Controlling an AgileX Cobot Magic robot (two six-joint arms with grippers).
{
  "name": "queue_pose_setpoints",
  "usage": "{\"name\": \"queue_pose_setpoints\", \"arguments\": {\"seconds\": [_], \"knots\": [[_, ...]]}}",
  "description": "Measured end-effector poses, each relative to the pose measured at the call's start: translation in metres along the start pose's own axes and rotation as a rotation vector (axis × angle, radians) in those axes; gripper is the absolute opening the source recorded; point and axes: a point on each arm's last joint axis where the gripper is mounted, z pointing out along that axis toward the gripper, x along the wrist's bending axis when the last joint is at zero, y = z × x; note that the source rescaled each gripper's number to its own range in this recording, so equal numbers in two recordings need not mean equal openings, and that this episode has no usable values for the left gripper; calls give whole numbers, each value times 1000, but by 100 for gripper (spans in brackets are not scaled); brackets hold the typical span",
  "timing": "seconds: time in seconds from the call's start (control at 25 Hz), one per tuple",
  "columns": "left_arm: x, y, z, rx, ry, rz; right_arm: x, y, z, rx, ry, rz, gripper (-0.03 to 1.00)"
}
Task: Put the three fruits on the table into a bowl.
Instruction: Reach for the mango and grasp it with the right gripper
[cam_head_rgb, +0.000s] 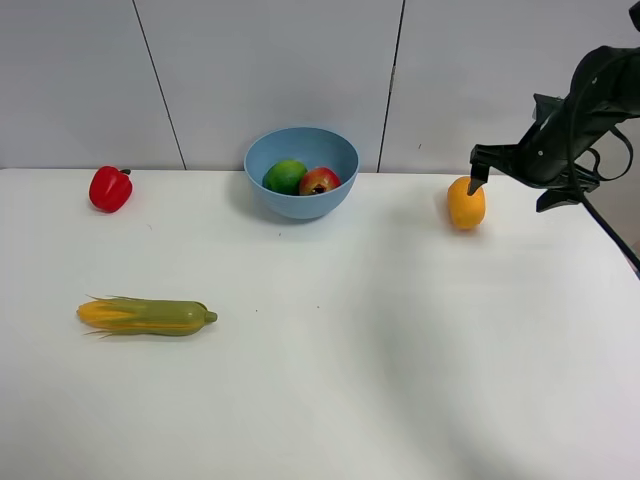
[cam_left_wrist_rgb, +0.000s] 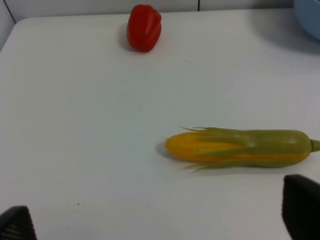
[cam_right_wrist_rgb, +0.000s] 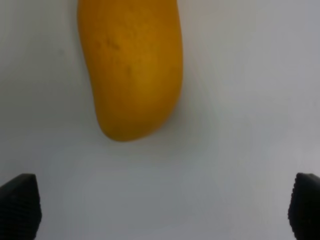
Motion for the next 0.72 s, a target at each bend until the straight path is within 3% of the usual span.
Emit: {"name": "queue_pose_setpoints", "arguments": {"seconds": [0.72], "knots": [[0,0,0,0,0,0,7,22,55,-1,14,22,100]]}}
